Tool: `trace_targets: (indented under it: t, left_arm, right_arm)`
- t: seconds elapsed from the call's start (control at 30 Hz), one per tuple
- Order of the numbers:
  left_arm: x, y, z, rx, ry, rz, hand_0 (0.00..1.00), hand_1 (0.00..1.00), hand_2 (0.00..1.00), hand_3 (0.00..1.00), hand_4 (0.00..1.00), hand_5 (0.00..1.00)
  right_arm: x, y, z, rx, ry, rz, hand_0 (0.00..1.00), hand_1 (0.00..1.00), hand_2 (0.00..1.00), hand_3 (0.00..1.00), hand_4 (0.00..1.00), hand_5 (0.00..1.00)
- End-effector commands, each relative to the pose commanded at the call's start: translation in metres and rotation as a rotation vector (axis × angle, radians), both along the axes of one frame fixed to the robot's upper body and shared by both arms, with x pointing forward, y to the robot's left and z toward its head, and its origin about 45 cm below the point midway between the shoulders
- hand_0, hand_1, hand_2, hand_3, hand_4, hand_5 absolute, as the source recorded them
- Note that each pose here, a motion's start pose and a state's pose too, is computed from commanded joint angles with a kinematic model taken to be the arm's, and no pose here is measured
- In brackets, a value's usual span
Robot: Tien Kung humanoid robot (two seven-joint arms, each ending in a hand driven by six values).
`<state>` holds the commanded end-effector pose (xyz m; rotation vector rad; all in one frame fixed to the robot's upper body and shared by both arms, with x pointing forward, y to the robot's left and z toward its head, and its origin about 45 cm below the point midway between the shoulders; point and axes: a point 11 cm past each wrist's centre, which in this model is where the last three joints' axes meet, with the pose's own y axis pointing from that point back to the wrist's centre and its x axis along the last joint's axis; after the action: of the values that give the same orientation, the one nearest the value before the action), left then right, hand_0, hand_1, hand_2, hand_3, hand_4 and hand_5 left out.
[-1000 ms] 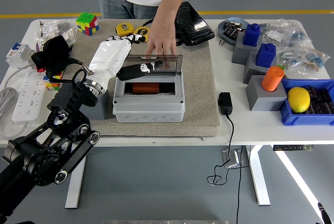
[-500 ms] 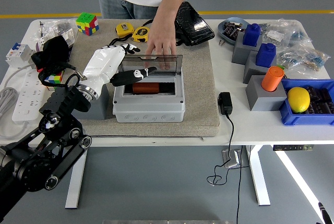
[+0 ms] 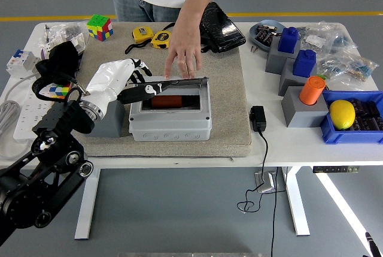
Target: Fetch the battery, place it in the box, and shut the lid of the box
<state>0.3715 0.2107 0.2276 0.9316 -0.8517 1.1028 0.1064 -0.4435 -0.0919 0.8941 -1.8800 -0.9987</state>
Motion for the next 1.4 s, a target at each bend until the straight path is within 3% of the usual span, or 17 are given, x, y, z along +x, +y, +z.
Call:
trace_targets:
  t: [0.2, 0.27, 0.3, 0.37, 0.4, 0.5, 0.57, 0.6, 0.77, 0.8, 0.9, 0.97, 1.0, 1.13, 1.23, 1.4]
  left_arm:
    - [-0.0083, 0.007, -0.012, 0.056, 0.136, 0.040, 0.343, 0.314, 0.456, 0.617, 0.998, 0.998]
    - [-0.0086, 0.009, -0.013, 0.069, 0.143, 0.048, 0.343, 0.314, 0.456, 0.617, 0.998, 0.998]
    - [-0.0079, 0.009, -0.011, 0.066, 0.122, 0.044, 0.343, 0.314, 0.456, 0.617, 0.998, 0.998]
    - [-0.0046, 0.008, -0.003, 0.061, 0.026, 0.028, 0.343, 0.314, 0.456, 0.617, 0.998, 0.998]
    - [-0.0028, 0.007, 0.001, 0.050, -0.026, 0.016, 0.637, 0.603, 0.619, 0.681, 0.998, 0.998]
    - [-0.0007, 0.003, 0.020, 0.006, -0.184, -0.016, 0.637, 0.603, 0.619, 0.681, 0.998, 0.998]
    - [0.0001, 0.004, 0.029, -0.024, -0.246, -0.015, 0.637, 0.603, 0.619, 0.681, 0.998, 0.998]
    - [0.0004, 0.004, 0.034, -0.035, -0.284, -0.015, 0.709, 0.731, 0.713, 0.711, 0.998, 0.998]
    - [0.0007, 0.013, 0.054, -0.158, -0.448, -0.008, 0.709, 0.731, 0.713, 0.711, 0.998, 0.998]
    - [0.0001, 0.015, 0.057, -0.181, -0.479, -0.008, 0.794, 0.836, 0.816, 0.808, 0.998, 0.998]
    - [-0.0011, 0.027, 0.072, -0.248, -0.581, 0.008, 0.794, 0.836, 0.816, 0.808, 0.998, 0.998]
    - [-0.0012, 0.036, 0.077, -0.254, -0.623, 0.019, 0.794, 0.836, 0.816, 0.808, 0.998, 0.998]
    - [-0.0008, 0.043, 0.078, -0.253, -0.640, 0.030, 0.998, 0.998, 0.998, 0.987, 0.998, 0.998]
    - [0.0020, 0.071, 0.075, -0.261, -0.659, 0.104, 0.998, 0.998, 0.998, 0.987, 0.998, 0.998]
    - [0.0023, 0.100, 0.069, -0.335, -0.658, 0.162, 0.998, 0.998, 0.998, 0.998, 0.998, 0.998]
    - [0.0028, 0.121, 0.062, -0.494, -0.615, 0.154, 0.998, 0.998, 0.998, 0.998, 0.998, 0.998]
  right_arm:
    - [-0.002, -0.001, 0.000, -0.001, 0.006, 0.000, 0.822, 0.767, 0.748, 0.793, 0.998, 0.998]
    - [-0.002, 0.000, 0.000, -0.001, 0.006, 0.001, 0.822, 0.767, 0.748, 0.793, 0.998, 0.998]
    - [-0.002, 0.000, 0.000, -0.001, 0.005, 0.002, 0.822, 0.767, 0.748, 0.793, 0.998, 0.998]
    - [-0.001, 0.000, 0.000, -0.001, 0.004, 0.002, 0.822, 0.767, 0.748, 0.793, 0.998, 0.998]
    - [-0.001, 0.000, 0.000, -0.001, 0.004, 0.003, 0.822, 0.767, 0.748, 0.793, 0.998, 0.998]
    - [-0.001, 0.000, 0.000, -0.001, 0.004, 0.004, 0.822, 0.767, 0.748, 0.793, 0.998, 0.998]
    - [-0.002, 0.000, -0.001, -0.001, 0.007, 0.005, 0.822, 0.767, 0.748, 0.793, 0.998, 0.998]
    - [-0.002, 0.000, -0.001, -0.001, 0.007, 0.005, 0.821, 0.767, 0.748, 0.793, 0.998, 0.998]
    - [-0.001, 0.001, -0.001, 0.001, 0.006, 0.005, 0.821, 0.767, 0.748, 0.793, 0.998, 0.998]
    - [-0.001, 0.001, -0.001, 0.002, 0.006, 0.005, 0.821, 0.767, 0.748, 0.793, 0.998, 0.998]
    - [0.000, 0.002, -0.001, 0.004, 0.004, 0.004, 0.821, 0.767, 0.748, 0.793, 0.998, 0.998]
    - [0.000, 0.003, -0.001, 0.004, 0.004, 0.003, 0.821, 0.767, 0.748, 0.793, 0.998, 0.998]
    - [0.000, 0.003, -0.001, 0.004, 0.003, 0.002, 0.821, 0.767, 0.748, 0.793, 0.998, 0.998]
    - [0.000, 0.004, -0.002, 0.007, 0.002, 0.001, 0.821, 0.767, 0.748, 0.793, 0.998, 0.998]
    - [0.000, 0.005, -0.002, 0.008, 0.001, -0.001, 0.821, 0.767, 0.748, 0.793, 0.998, 0.998]
    - [-0.001, 0.005, -0.002, 0.009, 0.003, -0.003, 0.820, 0.767, 0.748, 0.793, 0.998, 0.998]
